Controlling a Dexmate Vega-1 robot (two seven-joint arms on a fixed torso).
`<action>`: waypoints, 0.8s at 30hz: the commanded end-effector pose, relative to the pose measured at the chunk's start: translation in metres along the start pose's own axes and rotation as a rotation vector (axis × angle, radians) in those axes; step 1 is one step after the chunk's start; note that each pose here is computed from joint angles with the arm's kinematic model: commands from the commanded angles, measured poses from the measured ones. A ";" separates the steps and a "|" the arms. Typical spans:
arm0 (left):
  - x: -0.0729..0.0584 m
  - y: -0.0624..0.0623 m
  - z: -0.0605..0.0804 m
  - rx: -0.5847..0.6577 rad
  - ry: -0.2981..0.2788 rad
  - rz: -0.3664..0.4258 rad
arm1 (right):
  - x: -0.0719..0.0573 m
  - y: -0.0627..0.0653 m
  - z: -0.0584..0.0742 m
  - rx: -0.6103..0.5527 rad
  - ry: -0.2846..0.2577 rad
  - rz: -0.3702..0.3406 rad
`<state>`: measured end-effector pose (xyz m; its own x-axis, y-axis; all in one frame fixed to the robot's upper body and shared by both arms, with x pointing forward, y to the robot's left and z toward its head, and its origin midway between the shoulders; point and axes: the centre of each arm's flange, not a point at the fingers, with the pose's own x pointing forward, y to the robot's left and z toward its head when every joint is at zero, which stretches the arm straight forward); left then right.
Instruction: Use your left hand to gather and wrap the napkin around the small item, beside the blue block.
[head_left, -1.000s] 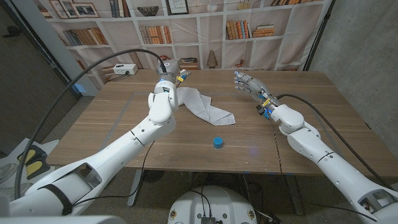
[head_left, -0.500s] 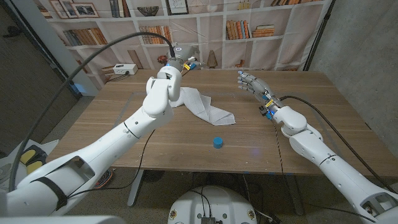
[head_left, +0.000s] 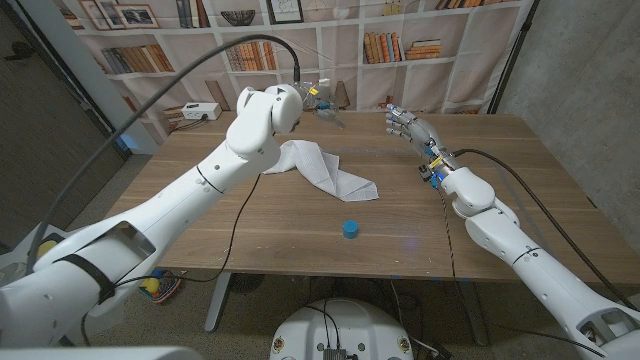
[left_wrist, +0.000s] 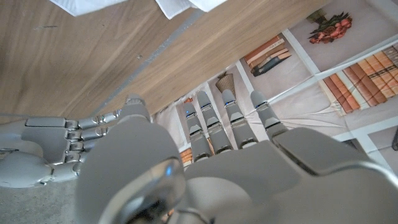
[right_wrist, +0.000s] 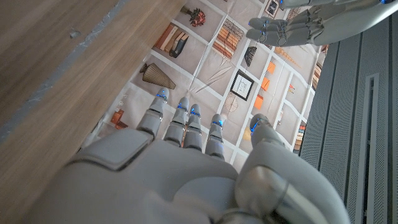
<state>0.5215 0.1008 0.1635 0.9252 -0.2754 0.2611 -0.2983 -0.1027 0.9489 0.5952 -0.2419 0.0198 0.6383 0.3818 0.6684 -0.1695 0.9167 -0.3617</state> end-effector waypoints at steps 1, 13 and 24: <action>0.010 -0.006 0.013 0.035 -0.059 -0.182 | 0.007 -0.002 0.018 -0.045 -0.081 -0.016; 0.029 -0.027 0.029 0.114 -0.072 -0.293 | 0.001 0.002 0.020 -0.040 -0.090 -0.017; 0.047 -0.041 0.042 0.216 -0.087 -0.371 | -0.004 0.003 0.018 -0.038 -0.090 -0.023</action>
<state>0.5521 0.0656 0.1400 0.9588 -0.2816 -0.0388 -0.0519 -0.3074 0.9502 0.5811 -0.2384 0.0313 0.5741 0.3767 0.7270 -0.1282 0.9183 -0.3745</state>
